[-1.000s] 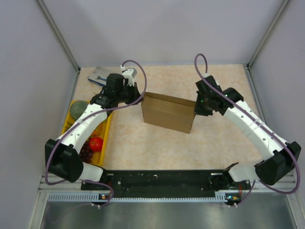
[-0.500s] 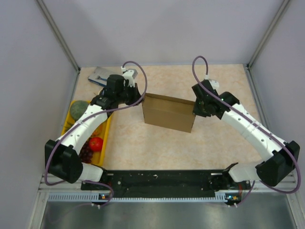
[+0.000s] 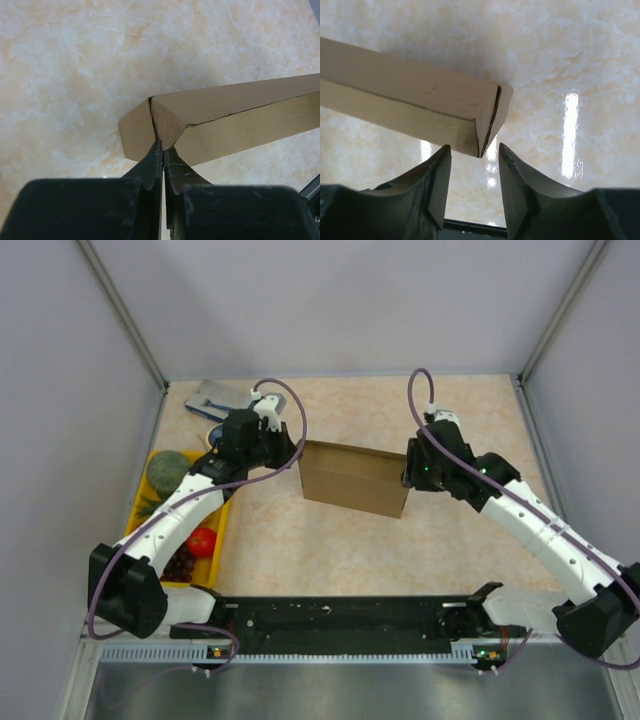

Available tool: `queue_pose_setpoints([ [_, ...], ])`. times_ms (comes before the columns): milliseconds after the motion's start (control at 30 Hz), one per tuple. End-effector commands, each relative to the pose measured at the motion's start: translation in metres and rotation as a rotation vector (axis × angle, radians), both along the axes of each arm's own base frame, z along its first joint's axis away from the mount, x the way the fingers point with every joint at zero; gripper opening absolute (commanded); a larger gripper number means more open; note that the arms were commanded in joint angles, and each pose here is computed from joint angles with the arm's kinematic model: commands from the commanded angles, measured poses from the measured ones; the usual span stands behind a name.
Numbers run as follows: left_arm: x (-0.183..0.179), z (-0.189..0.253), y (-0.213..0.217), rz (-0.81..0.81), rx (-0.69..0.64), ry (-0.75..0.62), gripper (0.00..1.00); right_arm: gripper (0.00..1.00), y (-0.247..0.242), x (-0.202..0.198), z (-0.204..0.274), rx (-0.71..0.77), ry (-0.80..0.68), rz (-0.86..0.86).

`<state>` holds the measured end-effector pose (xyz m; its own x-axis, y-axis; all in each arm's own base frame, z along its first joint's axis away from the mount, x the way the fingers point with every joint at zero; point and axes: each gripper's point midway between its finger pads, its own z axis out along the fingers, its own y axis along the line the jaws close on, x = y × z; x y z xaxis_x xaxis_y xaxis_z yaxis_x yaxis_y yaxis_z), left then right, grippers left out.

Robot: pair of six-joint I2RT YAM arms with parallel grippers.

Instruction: Fold the paper box

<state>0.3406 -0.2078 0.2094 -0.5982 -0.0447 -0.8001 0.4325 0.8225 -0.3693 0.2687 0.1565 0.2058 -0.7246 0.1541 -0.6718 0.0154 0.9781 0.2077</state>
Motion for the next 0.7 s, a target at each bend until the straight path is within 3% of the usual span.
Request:
queue_pose_setpoints([
  [0,-0.026,-0.044,0.008,0.000,0.077,0.146,0.00,0.48,0.016,-0.015,0.057,0.109,-0.141,0.173],
  [67,-0.026,-0.045,0.010,0.006,0.081,0.142,0.00,0.61,0.014,-0.019,0.076,0.142,-0.189,0.181],
  [133,-0.026,-0.045,0.010,0.007,0.080,0.139,0.00,0.69,0.007,-0.015,0.100,0.198,-0.234,0.133],
  [167,-0.025,-0.043,0.009,0.006,0.076,0.132,0.00,0.68,0.010,-0.008,0.109,0.250,-0.249,0.121],
  [300,-0.025,-0.042,0.010,0.009,0.073,0.128,0.00,0.52,0.037,0.025,0.129,0.615,-0.144,0.096],
  [433,-0.025,-0.041,0.010,0.011,0.072,0.120,0.00,0.29,0.074,0.054,0.122,0.814,-0.017,0.101],
  [500,-0.025,-0.043,0.011,0.013,0.076,0.121,0.00,0.25,0.084,0.063,0.107,0.871,0.057,0.068],
  [667,-0.027,-0.041,0.011,0.013,0.073,0.115,0.00,0.23,0.086,0.068,0.081,0.937,0.063,0.021],
])
